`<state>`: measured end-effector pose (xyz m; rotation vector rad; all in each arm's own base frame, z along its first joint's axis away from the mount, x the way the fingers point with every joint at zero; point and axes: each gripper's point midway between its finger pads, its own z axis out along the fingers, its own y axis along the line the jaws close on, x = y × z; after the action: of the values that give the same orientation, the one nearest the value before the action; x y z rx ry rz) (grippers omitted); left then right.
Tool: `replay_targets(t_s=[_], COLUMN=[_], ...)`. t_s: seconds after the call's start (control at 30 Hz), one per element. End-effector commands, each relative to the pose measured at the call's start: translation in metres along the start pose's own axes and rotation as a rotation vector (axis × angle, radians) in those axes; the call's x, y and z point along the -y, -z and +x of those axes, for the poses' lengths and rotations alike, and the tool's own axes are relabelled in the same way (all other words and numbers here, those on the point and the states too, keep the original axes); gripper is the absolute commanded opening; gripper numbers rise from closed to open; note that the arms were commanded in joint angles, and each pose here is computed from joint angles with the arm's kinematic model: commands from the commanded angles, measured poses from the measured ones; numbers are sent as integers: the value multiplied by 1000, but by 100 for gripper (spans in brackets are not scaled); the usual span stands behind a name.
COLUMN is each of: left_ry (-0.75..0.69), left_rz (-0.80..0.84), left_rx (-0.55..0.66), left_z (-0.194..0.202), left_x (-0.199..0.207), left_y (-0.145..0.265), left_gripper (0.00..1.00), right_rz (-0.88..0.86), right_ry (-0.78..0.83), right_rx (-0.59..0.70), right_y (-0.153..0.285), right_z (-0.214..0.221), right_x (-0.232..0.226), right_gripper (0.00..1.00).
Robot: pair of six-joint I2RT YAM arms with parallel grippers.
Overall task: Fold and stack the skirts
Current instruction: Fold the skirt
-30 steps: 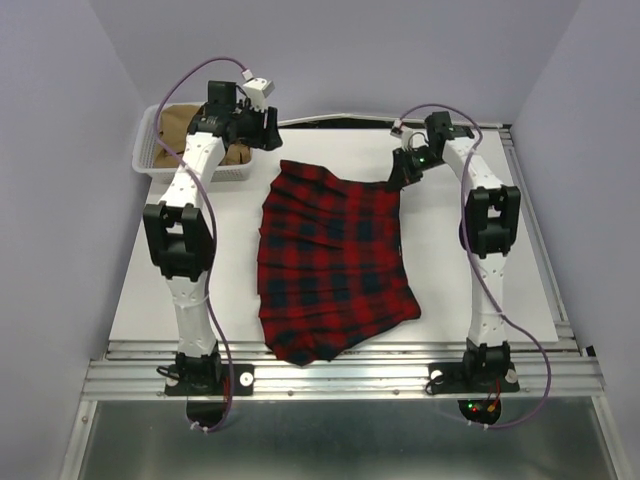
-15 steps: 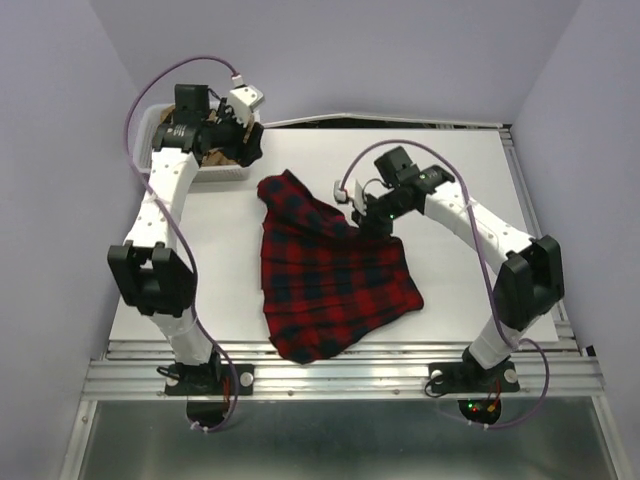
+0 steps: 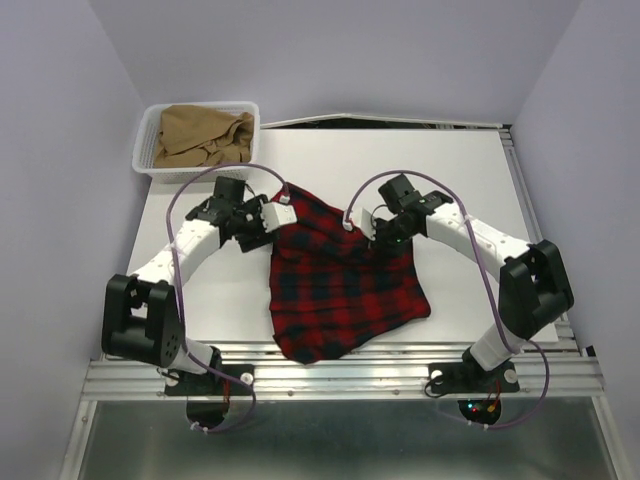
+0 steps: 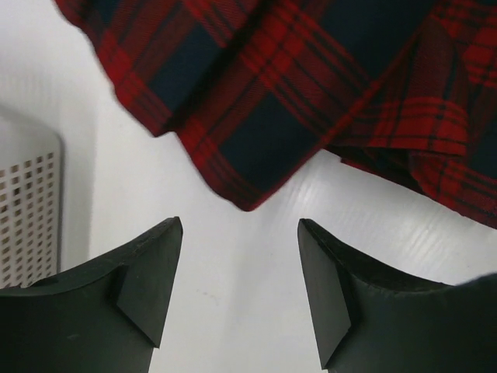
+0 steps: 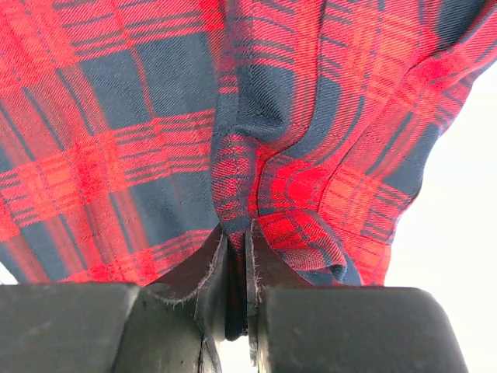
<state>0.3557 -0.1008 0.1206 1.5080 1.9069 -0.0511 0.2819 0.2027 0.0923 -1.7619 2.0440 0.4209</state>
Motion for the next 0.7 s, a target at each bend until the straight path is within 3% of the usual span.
replay_targets(t_s=[0.0,0.13,0.23,0.43,0.67], left_ry=[-196,-283,-303,-417,-424], left_rz=[-255,-278,-275,-184,-72], left_rx=[71,62,38,52,65], left_z=[-31,-41,-38,-40,-42], left_x=[-32,-34,-44,-33,-9], left_y=[11,-3,-15,-32,-15], left_gripper=[71,59,58,61,69], right_rz=[66,78,87,102,110], right_ry=[9,5,1,-4,-17], right_rx=[35,21,13,5,12], right_y=[4,5,5,7,7], right_z=[-17,-14,-12,-12,-14], right_x=[19,21,22,25,31], right_gripper=[1,1,1,1,1])
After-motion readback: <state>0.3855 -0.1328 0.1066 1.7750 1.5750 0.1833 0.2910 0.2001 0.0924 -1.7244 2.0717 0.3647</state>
